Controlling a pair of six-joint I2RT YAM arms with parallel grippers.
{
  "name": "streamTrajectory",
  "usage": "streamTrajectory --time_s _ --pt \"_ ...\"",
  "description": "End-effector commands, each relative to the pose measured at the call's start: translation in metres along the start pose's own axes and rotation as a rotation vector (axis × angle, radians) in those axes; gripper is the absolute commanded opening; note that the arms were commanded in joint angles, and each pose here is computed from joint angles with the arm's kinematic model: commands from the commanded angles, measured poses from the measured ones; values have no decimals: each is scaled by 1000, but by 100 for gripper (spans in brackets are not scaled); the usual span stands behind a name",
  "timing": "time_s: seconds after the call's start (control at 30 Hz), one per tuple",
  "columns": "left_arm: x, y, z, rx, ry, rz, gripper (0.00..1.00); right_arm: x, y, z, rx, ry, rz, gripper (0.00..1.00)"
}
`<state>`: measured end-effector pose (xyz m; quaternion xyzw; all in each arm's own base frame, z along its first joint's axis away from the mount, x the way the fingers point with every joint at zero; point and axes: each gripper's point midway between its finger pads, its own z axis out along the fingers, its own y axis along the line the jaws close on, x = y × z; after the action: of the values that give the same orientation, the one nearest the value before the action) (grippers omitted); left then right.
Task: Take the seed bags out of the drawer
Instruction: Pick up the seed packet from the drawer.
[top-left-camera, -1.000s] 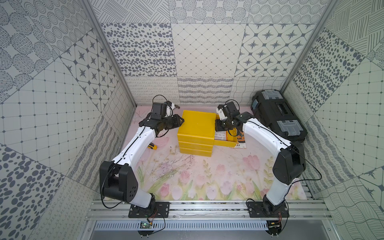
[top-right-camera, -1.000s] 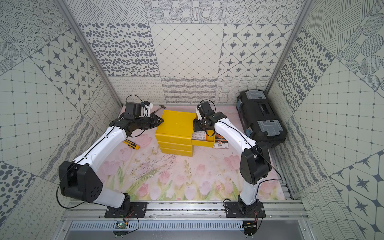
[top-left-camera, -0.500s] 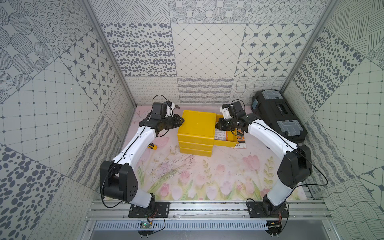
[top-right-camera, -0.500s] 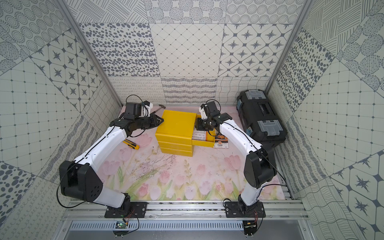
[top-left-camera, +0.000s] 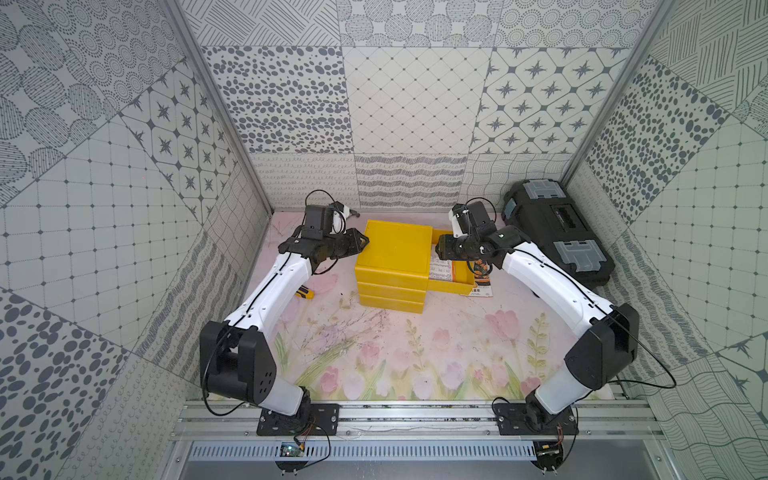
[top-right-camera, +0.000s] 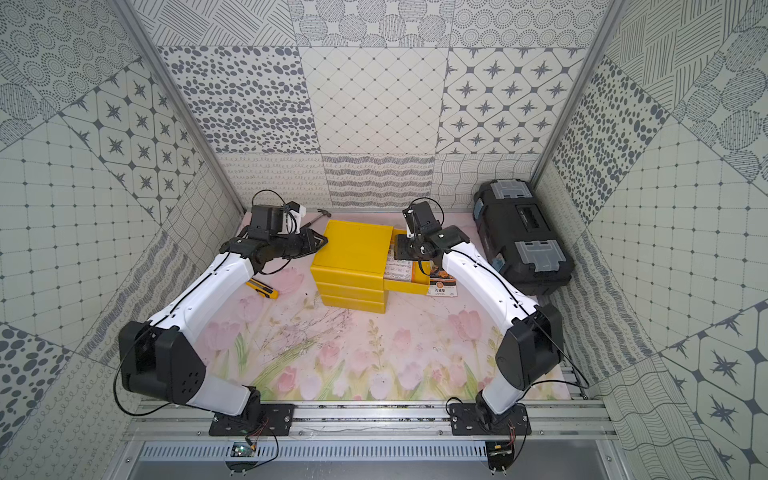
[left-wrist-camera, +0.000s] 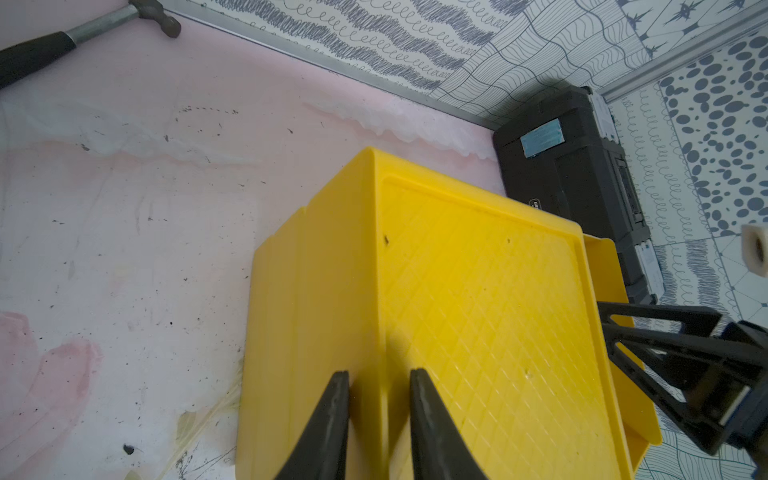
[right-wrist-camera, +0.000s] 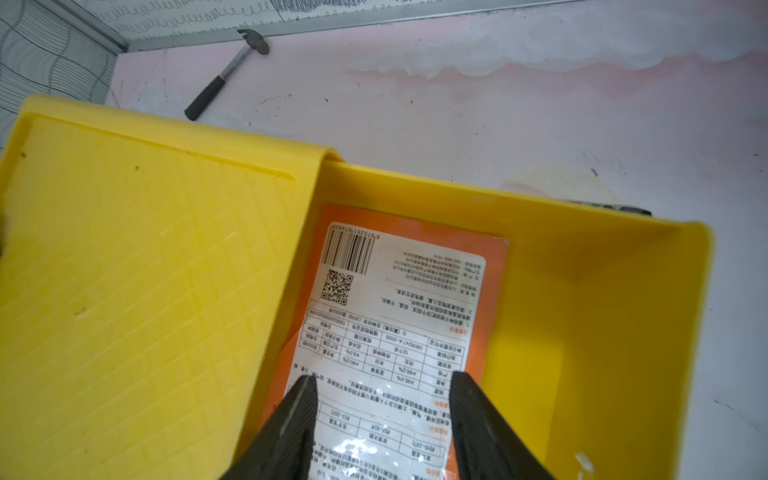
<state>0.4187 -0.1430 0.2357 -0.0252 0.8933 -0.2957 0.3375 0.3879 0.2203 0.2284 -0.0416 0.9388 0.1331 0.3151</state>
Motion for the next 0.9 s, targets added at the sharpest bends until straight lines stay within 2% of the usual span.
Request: streamTrajectory --time_s 0.0,0.27,0.53,0.87 --pt "56 25 4 -87 211 -96 27 -3 -11 8 114 -6 -27 59" --pt "57 24 5 -83 211 -97 27 -2 -19 27 209 14 -38 64" --pt "57 24 5 -83 211 -98 27 -1 -23 40 247 22 -30 72" --pt "56 23 5 -79 208 -98 27 9 -11 62 162 89 37 75"
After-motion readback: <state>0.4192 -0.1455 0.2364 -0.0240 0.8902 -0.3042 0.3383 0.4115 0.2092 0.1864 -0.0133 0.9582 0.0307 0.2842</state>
